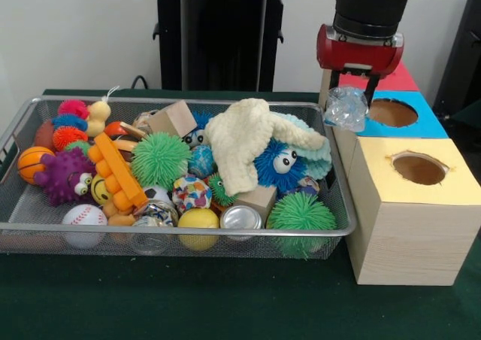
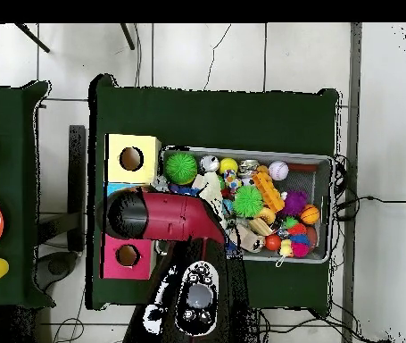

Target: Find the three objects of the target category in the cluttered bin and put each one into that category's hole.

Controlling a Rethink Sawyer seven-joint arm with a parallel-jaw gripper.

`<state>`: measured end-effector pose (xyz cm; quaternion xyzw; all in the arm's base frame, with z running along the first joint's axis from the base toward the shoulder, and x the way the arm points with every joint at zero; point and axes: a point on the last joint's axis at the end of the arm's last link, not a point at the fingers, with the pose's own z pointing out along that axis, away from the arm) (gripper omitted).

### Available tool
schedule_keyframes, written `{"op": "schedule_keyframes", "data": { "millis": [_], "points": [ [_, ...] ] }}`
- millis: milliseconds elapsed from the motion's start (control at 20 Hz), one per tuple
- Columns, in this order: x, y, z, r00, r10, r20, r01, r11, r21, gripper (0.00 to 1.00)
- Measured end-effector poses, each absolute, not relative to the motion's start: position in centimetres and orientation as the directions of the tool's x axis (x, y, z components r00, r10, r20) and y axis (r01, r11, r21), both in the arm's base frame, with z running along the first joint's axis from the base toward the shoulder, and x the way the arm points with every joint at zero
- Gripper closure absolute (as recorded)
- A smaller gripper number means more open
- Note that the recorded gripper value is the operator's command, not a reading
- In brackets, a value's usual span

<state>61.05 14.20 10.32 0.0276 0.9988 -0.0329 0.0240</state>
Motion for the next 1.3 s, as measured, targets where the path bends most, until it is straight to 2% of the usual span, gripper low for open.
{"op": "schedule_keyframes", "data": {
  "millis": [850, 1300],
  "points": [
    [58.0, 17.3, 11.5, -0.993, -0.031, -0.111, -0.014, 0.990, -0.143, 1.00],
    [57.2, 17.1, 11.3, -0.994, -0.022, -0.108, -0.006, 0.989, -0.148, 1.00]
  ]
}}
